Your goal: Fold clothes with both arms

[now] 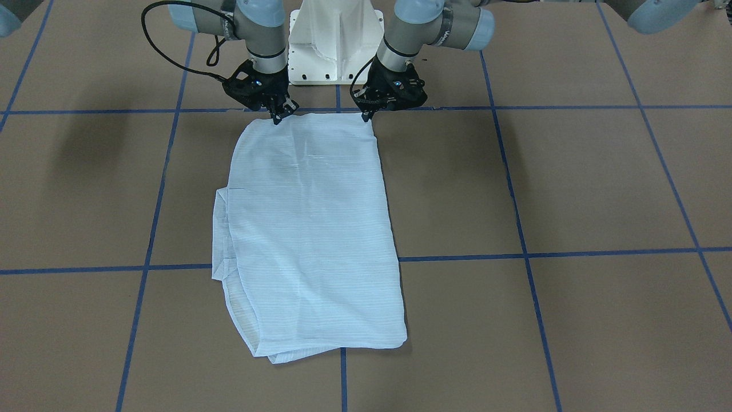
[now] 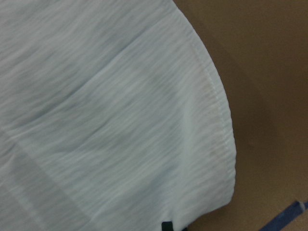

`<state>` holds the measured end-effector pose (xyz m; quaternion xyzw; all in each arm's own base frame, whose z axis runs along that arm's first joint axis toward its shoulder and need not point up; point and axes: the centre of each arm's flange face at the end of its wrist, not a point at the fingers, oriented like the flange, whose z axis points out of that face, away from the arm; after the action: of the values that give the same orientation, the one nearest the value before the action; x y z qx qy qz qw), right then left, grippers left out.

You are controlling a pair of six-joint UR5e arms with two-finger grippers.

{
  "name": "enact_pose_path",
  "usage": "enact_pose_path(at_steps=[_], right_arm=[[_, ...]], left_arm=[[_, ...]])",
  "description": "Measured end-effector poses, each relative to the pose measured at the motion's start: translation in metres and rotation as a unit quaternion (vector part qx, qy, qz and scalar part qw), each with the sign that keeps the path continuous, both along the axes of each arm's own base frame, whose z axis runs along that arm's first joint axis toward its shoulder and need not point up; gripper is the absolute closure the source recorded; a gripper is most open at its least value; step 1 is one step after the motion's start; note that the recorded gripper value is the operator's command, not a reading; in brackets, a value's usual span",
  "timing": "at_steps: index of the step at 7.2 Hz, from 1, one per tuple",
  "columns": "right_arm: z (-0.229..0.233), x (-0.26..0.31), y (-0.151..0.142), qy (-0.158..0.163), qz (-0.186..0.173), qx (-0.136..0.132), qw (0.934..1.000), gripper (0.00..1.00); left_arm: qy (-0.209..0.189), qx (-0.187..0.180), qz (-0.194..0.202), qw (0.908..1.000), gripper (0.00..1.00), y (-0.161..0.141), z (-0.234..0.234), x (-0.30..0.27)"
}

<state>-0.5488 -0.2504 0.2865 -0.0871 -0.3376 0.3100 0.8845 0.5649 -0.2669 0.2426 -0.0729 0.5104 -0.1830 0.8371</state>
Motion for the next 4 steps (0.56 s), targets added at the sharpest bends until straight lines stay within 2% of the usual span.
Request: enact_pose_path(at_steps=[4], right_arm=[[-0.036, 0.030, -0.001, -0.045, 0.004, 0.006, 0.9990, 1.00]], left_arm=[[0.025, 0.006, -0.003, 0.9997, 1.00, -0.001, -0.021, -0.025]])
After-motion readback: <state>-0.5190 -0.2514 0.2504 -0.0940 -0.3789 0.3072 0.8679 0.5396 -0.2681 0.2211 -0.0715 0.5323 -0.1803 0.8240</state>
